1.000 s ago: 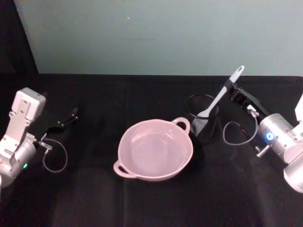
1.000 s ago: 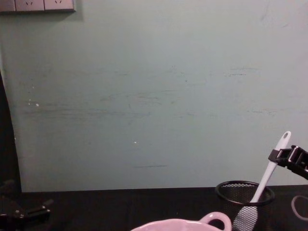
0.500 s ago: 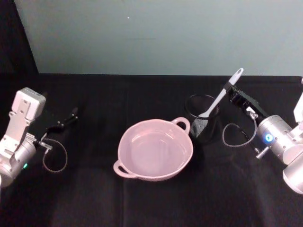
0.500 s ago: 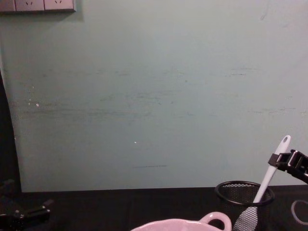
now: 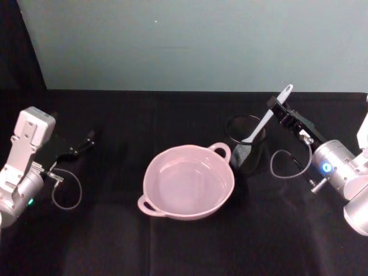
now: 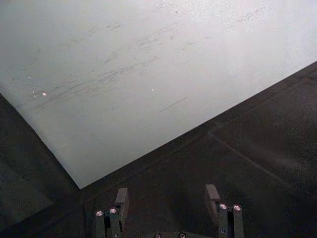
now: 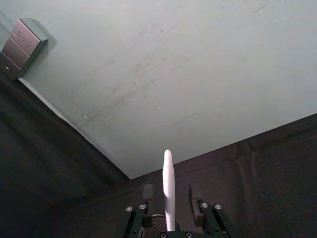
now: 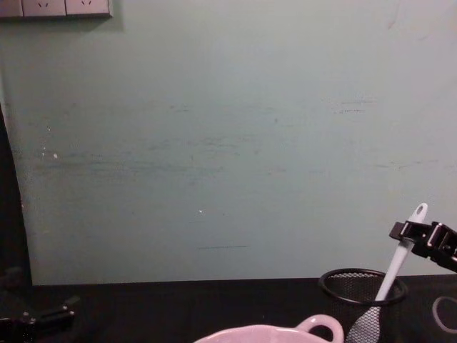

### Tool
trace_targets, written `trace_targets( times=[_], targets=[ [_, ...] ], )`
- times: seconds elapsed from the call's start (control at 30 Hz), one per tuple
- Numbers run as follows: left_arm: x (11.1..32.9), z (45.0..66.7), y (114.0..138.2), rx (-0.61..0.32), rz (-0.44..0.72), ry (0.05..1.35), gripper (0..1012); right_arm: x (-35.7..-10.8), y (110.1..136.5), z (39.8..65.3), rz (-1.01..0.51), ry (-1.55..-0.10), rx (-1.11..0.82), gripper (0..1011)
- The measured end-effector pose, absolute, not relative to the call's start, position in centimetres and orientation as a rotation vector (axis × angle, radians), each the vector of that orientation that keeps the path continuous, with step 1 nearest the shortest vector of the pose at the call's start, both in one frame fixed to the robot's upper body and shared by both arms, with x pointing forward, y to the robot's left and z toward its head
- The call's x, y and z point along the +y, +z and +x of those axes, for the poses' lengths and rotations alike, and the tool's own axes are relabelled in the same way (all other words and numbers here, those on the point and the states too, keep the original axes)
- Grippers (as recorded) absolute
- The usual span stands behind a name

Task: Use the one hand to pick up the spoon and stir the clear water in the bowl.

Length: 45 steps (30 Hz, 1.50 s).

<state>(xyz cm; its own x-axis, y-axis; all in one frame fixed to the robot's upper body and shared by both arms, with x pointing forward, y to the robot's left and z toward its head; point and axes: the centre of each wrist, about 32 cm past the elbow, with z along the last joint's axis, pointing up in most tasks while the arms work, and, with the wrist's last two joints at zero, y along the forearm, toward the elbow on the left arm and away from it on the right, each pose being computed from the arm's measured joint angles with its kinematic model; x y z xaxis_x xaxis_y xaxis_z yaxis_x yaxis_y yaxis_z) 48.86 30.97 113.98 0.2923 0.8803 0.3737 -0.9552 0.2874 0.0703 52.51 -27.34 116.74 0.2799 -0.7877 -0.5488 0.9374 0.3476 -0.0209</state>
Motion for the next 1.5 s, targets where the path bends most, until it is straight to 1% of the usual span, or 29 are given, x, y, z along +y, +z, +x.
trace_targets(
  times=[0.03,0.1,0.13,0.2,0.23,0.27,0.3,0.33,0.37,0.4,0.47,0.5,0.57,0.63,0.87,1.0,1.17,1.33,1.5],
  targets=[
    [31.0,48.9,114.0,-0.285,0.304,1.248,1011,-27.3,116.7,52.5,0.335,-1.186,0.519,481],
    [31.0,48.9,114.0,-0.285,0.304,1.248,1011,-27.3,116.7,52.5,0.336,-1.186,0.519,526],
    [31.0,48.9,114.0,-0.285,0.305,1.248,1011,-27.3,116.8,52.5,0.336,-1.186,0.519,586],
    [31.0,48.9,114.0,-0.285,0.304,1.248,1011,-27.3,116.8,52.5,0.336,-1.185,0.519,625],
    [31.0,48.9,114.0,-0.285,0.304,1.248,1011,-27.4,116.8,52.4,0.335,-1.185,0.511,682],
    [31.0,48.9,114.0,-0.285,0.304,1.248,1011,-27.4,116.8,52.4,0.335,-1.185,0.511,682],
    [31.0,48.9,114.0,-0.285,0.304,1.248,1011,-27.5,116.8,52.2,0.331,-1.187,0.499,729],
    [31.0,48.9,114.0,-0.285,0.304,1.248,1011,-27.6,116.9,52.1,0.33,-1.188,0.494,749],
    [31.0,48.9,114.0,-0.285,0.304,1.248,1011,-27.7,116.9,51.9,0.328,-1.189,0.486,805],
    [31.0,48.9,114.0,-0.285,0.305,1.248,1011,-27.8,116.9,51.8,0.327,-1.189,0.482,816],
    [31.0,48.9,114.0,-0.285,0.304,1.248,1011,-28.0,117.0,51.4,0.325,-1.187,0.472,869],
    [31.0,48.9,114.0,-0.285,0.304,1.248,1011,-28.0,117.1,51.3,0.323,-1.187,0.468,911],
    [31.0,48.9,114.0,-0.285,0.305,1.248,1011,-28.3,117.2,50.8,0.317,-1.186,0.456,940],
    [31.0,48.9,114.0,-0.285,0.304,1.248,1011,-28.4,117.3,50.5,0.311,-1.185,0.445,998],
    [31.0,48.9,114.0,-0.285,0.305,1.248,1011,-29.3,117.6,48.8,0.245,-1.185,0.398,1003],
    [31.0,48.9,114.0,-0.285,0.304,1.248,1011,-30.0,117.2,47.9,0.187,-1.213,0.356,1003],
    [31.0,48.9,114.0,-0.285,0.305,1.248,1011,-30.7,116.4,47.7,0.156,-1.274,0.329,1003],
    [31.0,48.9,114.0,-0.285,0.304,1.248,1011,-31.2,114.8,47.7,0.139,-1.364,0.245,1003],
    [31.0,48.9,114.0,-0.285,0.305,1.248,1011,-31.6,113.8,47.9,0.135,-1.413,0.194,1003]
  ],
)
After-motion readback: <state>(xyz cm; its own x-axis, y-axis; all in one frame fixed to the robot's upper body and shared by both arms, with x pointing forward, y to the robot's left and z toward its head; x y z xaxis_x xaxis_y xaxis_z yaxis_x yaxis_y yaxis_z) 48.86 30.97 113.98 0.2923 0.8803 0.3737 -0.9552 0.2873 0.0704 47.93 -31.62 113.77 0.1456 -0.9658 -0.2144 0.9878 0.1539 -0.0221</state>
